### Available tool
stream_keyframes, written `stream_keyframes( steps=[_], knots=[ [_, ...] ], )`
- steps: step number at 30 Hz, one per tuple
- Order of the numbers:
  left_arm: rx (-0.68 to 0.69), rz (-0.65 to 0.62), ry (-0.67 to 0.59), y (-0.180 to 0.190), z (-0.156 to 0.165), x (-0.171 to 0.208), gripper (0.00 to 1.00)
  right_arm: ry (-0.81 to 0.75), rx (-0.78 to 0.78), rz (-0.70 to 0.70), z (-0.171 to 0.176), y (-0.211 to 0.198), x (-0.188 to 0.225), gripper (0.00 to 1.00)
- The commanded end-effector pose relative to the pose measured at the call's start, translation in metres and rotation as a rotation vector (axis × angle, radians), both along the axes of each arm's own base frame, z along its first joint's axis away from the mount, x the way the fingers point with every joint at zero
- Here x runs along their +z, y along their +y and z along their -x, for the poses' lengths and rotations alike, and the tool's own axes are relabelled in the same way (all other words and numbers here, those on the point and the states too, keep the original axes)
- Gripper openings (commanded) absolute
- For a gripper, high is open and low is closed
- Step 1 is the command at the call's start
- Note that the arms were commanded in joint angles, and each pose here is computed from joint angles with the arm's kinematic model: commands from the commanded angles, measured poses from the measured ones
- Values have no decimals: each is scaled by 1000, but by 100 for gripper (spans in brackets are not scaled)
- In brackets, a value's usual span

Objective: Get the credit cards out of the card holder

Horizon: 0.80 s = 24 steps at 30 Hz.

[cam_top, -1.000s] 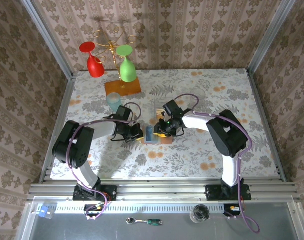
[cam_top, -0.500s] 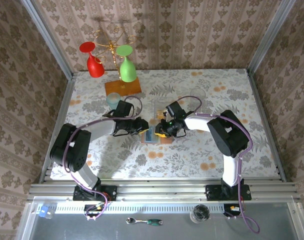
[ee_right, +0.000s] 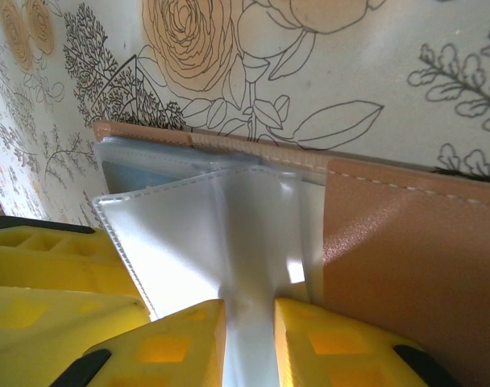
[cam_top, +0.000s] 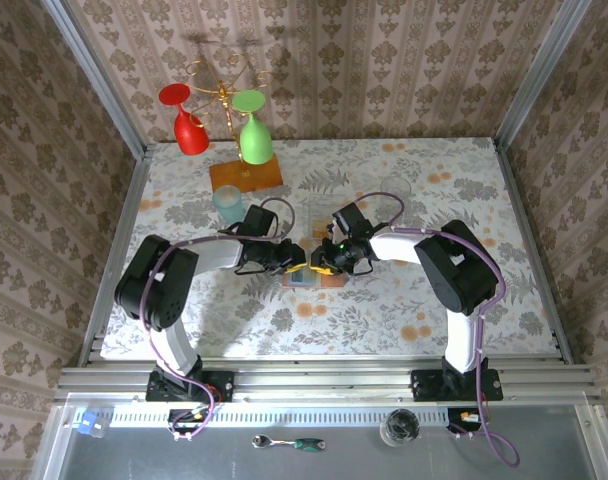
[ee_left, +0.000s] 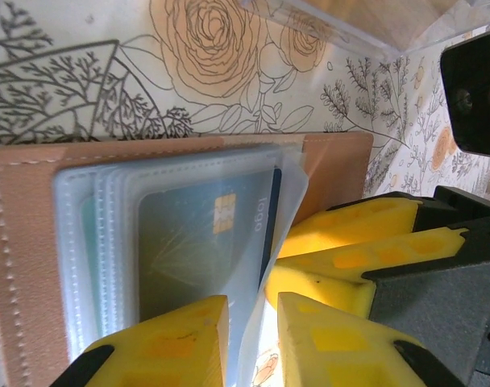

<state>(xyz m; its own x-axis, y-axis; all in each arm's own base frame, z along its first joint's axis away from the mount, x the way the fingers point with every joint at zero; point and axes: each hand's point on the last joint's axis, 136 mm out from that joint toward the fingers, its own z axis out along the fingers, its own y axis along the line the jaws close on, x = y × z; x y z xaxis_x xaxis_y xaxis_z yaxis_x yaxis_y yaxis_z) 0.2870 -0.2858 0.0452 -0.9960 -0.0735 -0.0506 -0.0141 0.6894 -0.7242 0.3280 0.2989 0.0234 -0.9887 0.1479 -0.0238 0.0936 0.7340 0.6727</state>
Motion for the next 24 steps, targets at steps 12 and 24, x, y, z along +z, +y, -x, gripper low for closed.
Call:
stream_keyframes(
  steps=[12, 24],
  knots=[
    [-12, 58, -31, -16, -7, 24, 18, -67, -37, -16, -1, -12, 41, 26],
    [-52, 76, -44, -40, -6, 34, 25, -139, -112, 15, -10, -54, 71, 24]
  ],
)
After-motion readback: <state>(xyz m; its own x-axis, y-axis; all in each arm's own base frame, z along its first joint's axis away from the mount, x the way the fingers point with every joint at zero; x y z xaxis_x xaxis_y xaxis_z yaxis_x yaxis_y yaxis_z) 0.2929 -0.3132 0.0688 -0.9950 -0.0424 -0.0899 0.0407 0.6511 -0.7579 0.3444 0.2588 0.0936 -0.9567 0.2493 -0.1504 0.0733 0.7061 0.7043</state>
